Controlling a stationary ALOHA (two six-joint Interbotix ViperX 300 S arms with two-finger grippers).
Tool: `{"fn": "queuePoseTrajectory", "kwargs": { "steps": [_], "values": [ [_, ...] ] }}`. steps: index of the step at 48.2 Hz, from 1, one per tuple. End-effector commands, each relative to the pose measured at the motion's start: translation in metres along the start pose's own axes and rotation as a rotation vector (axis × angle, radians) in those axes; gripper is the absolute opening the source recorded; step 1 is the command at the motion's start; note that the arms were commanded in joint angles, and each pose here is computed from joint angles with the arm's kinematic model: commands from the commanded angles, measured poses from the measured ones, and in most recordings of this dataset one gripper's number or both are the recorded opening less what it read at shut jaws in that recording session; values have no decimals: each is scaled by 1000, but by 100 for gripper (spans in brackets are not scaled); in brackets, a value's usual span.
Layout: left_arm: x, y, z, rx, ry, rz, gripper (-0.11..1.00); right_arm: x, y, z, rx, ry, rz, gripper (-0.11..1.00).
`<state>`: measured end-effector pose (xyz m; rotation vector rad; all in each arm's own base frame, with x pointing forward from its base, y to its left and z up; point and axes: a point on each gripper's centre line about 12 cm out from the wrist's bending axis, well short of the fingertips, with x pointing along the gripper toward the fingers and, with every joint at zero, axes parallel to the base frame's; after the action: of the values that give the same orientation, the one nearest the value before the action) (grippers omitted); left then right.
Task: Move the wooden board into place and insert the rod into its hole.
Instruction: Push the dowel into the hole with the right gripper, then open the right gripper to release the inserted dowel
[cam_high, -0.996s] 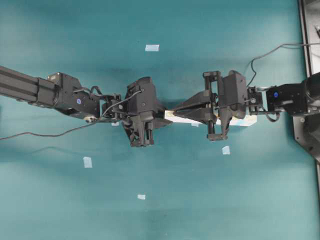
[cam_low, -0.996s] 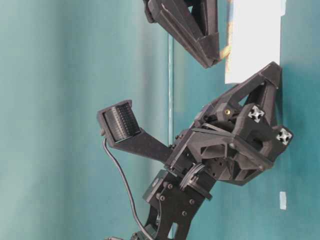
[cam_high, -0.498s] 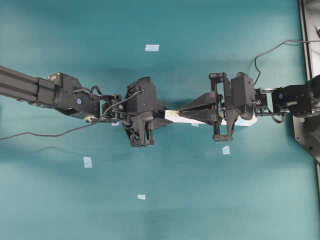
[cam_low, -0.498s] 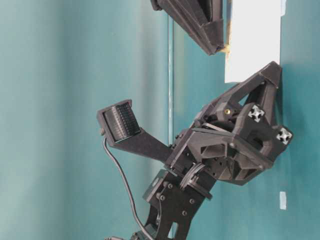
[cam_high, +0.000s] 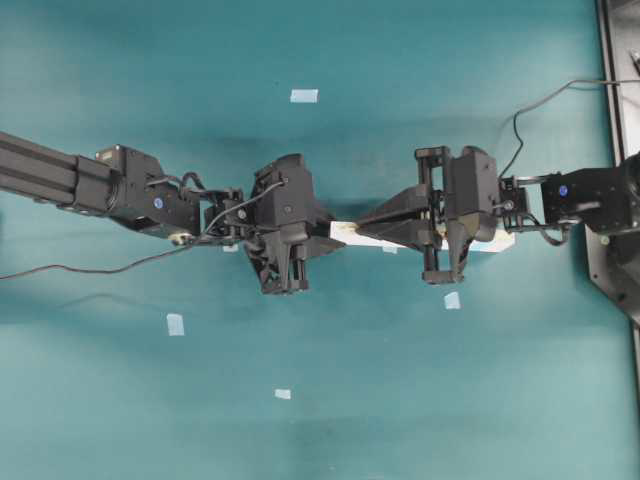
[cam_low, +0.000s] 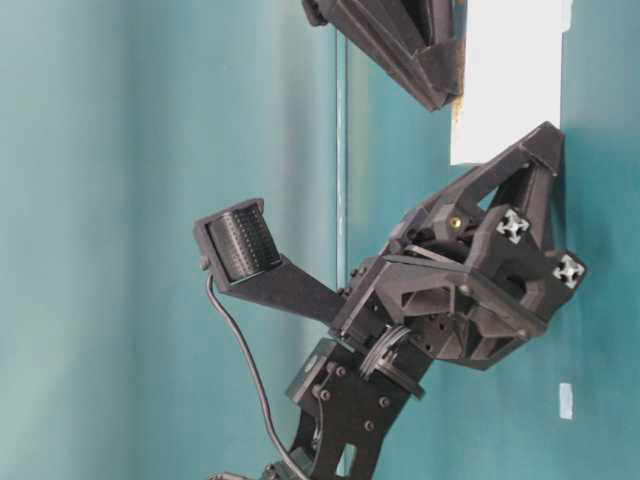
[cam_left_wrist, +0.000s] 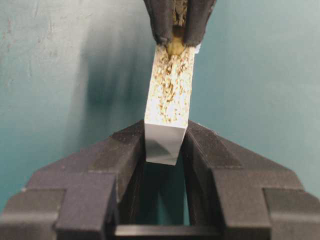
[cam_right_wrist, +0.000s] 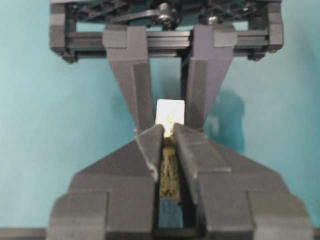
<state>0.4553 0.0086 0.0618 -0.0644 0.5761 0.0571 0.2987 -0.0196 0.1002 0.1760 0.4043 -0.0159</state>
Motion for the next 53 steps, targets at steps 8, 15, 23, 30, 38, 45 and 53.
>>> {"fn": "queuePoseTrajectory", "kwargs": {
  "steps": [8, 15, 23, 30, 38, 45, 53],
  "values": [
    [-2, -15, 6, 14, -12, -28, 23, -6, 4, 11, -6, -22, 6, 8],
    [-1, -15, 6, 14, -12, -28, 23, -3, 11, 13, -18, -25, 28, 8],
    [-2, -15, 7, 14, -14, -28, 23, 0, 16, 14, -26, -11, 40, 9],
    [-2, -15, 7, 16, -14, -28, 23, 6, 16, 20, -27, 1, 30, 29],
    [-2, -15, 6, 15, -9, -28, 23, 12, 17, 34, -39, -4, 25, 77],
    [-2, -15, 5, 15, -8, -28, 23, 7, 20, 58, -48, -63, 29, 81],
    [-1, -15, 5, 15, -5, -27, 23, -3, 23, 76, -56, -93, 24, 81]
  ]
}}
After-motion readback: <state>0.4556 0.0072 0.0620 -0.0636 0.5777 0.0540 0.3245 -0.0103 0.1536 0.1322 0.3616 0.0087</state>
